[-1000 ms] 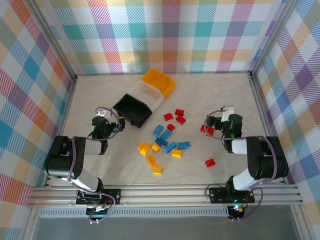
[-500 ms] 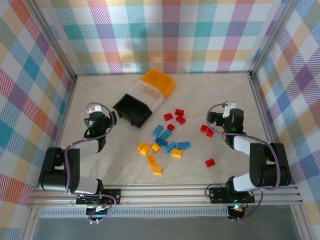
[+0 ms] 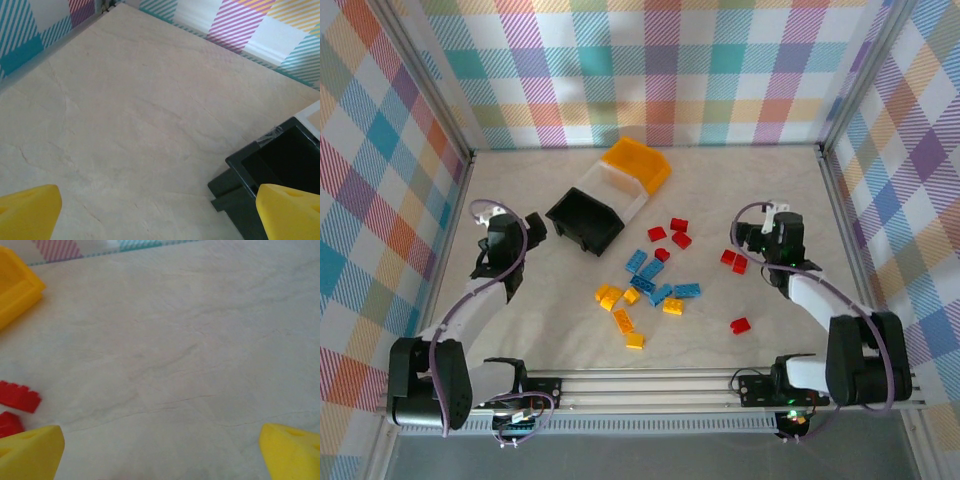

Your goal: Sort the legos into containers by color

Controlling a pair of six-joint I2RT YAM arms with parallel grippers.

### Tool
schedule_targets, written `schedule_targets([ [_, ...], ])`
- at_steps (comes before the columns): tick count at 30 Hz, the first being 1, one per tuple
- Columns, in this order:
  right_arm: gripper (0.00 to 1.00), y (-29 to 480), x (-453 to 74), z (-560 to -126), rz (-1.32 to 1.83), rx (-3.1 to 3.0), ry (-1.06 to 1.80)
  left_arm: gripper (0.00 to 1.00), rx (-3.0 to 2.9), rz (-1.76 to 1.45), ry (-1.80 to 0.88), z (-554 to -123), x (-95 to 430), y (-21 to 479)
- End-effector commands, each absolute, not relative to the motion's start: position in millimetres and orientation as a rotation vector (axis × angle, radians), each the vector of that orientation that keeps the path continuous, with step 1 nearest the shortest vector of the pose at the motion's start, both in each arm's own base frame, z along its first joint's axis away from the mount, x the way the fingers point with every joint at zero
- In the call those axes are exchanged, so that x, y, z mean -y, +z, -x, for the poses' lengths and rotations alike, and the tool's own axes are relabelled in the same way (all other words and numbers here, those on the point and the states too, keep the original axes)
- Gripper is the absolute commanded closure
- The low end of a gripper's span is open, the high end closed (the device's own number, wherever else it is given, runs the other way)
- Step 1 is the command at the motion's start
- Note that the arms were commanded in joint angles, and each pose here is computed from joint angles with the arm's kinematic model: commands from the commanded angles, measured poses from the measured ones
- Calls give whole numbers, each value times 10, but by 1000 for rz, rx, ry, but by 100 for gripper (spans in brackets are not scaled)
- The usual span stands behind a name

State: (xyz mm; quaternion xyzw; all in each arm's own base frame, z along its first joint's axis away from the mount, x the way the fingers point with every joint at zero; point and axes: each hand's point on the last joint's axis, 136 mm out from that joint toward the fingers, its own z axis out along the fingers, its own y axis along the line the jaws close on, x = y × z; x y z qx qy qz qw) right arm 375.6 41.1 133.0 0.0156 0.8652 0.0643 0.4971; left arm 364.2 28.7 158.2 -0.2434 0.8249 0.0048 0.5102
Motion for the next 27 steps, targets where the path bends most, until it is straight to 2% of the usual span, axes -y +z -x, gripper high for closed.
schedule_targets([
  [1,0,1412,-463,-3614,-62,-2112,187,0,-2032,726,-109,-3556,-182,1619],
  [5,0,1549,-695,-3463,-86,-2098,359,2,-2098,844,-245,-3487,-33,1509],
  [12,0,1547,-1210,-3235,71,-2196,457,2,-2107,951,-471,-3542,248,1538],
  [18,0,1532,-1531,-3063,164,-2228,562,2,-2181,924,-505,-3734,501,1553],
  [27,0,1638,-1614,-2958,194,-2212,617,3,-2289,929,-499,-3990,775,1254],
])
